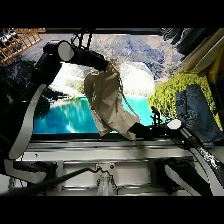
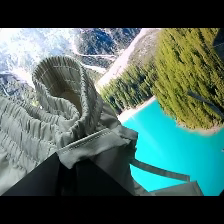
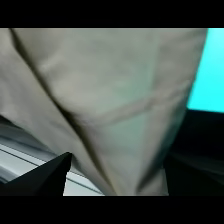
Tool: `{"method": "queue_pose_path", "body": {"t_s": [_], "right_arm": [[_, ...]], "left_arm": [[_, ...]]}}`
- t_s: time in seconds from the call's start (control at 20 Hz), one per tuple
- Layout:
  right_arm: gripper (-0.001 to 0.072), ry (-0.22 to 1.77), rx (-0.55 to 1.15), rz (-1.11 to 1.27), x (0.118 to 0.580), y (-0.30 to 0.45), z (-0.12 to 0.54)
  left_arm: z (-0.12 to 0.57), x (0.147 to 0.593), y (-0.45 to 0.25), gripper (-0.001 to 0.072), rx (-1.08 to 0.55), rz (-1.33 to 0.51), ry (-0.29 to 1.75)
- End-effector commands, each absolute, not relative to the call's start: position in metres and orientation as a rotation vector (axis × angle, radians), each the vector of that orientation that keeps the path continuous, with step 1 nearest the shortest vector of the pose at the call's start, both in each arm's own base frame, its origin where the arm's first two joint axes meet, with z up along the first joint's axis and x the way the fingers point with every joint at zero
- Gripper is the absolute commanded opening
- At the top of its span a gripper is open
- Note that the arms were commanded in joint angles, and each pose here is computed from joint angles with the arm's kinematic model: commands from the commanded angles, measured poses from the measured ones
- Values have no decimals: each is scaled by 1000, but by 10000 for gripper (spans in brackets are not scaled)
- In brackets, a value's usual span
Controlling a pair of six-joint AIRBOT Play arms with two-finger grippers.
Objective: Fold the clothes and pants, and hang the long-sleeved shirts on hangers.
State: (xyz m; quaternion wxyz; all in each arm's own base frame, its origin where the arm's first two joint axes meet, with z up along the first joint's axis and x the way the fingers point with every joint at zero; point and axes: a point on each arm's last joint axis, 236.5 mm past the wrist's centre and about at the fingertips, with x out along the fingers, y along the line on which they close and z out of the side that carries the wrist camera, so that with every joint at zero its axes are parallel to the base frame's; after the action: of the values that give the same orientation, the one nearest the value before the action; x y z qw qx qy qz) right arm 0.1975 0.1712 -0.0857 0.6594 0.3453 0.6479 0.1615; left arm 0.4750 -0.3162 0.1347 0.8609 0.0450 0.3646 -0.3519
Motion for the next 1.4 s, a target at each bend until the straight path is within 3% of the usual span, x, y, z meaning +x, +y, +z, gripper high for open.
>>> {"method": "queue_pose_path", "body": {"t_s": [0.0,0.1,0.15,0.2,0.3,0.5,0.65,0.8,1.1,1.35], "right_arm": [[646,1410,898,347,215,180,-87],[631,1423,914,355,217,183,-94],[545,1399,931,371,222,186,-92],[429,1362,956,389,230,189,-87],[10,1260,1001,473,247,199,-64],[14,1050,931,734,271,216,29],[14,712,796,799,302,195,144],[13,358,648,725,314,151,268],[13,-58,410,651,271,118,445],[13,-259,265,545,239,102,520]], "left_arm": [[135,475,-317,13,94,-740,765],[136,474,-317,13,94,-740,763],[138,474,-317,13,93,-740,760],[141,473,-317,13,90,-742,755],[152,471,-315,13,88,-743,732],[215,464,-299,11,104,-714,587],[288,449,-267,11,134,-633,423],[360,417,-234,11,60,-560,288],[456,325,-213,9,-63,-599,95],[482,265,-206,8,-135,-634,64]]}}
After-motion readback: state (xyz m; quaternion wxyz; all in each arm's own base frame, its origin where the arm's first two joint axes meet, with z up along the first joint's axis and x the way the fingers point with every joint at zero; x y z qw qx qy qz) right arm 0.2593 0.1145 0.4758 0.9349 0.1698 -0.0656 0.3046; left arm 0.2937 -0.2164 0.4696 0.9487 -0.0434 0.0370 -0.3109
